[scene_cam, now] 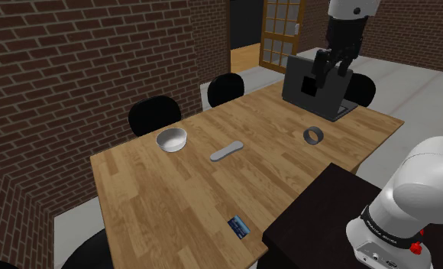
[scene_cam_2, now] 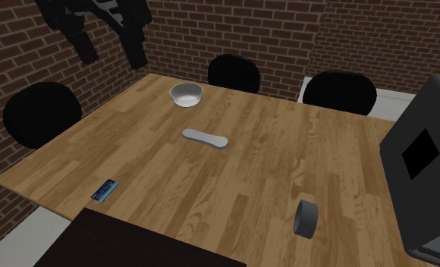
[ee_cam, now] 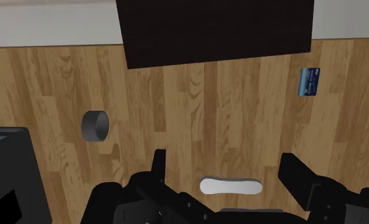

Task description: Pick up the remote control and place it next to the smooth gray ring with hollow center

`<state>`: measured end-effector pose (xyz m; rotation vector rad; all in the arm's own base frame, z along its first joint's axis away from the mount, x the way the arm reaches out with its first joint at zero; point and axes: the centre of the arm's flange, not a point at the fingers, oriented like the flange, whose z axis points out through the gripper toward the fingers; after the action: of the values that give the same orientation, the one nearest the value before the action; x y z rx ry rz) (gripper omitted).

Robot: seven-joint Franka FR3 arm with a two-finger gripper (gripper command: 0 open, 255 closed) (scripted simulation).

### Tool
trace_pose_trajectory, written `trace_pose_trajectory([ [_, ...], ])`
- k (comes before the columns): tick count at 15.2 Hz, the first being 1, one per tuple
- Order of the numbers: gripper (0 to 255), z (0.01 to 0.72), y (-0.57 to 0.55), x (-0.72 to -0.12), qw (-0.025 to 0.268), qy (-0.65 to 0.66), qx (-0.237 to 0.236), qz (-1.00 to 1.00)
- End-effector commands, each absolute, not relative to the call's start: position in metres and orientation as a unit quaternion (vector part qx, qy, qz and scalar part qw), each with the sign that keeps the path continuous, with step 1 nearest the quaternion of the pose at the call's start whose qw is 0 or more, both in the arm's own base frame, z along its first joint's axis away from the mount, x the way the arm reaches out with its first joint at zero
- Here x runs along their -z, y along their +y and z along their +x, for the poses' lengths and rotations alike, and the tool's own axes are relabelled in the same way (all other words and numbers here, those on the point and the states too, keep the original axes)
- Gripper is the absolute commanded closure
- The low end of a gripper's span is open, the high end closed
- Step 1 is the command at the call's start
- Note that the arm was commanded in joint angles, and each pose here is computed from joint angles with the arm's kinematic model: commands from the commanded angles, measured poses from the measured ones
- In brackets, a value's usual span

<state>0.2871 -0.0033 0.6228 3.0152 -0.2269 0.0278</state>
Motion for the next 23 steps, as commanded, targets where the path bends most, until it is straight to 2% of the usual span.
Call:
trace_pose_trajectory([
  [1,0,0.287,-0.003,-0.623,0.059,-0.075,-0.009,0.995],
  [23,0,0.458,0.084,-0.408,0.039,-0.382,-0.004,0.923],
])
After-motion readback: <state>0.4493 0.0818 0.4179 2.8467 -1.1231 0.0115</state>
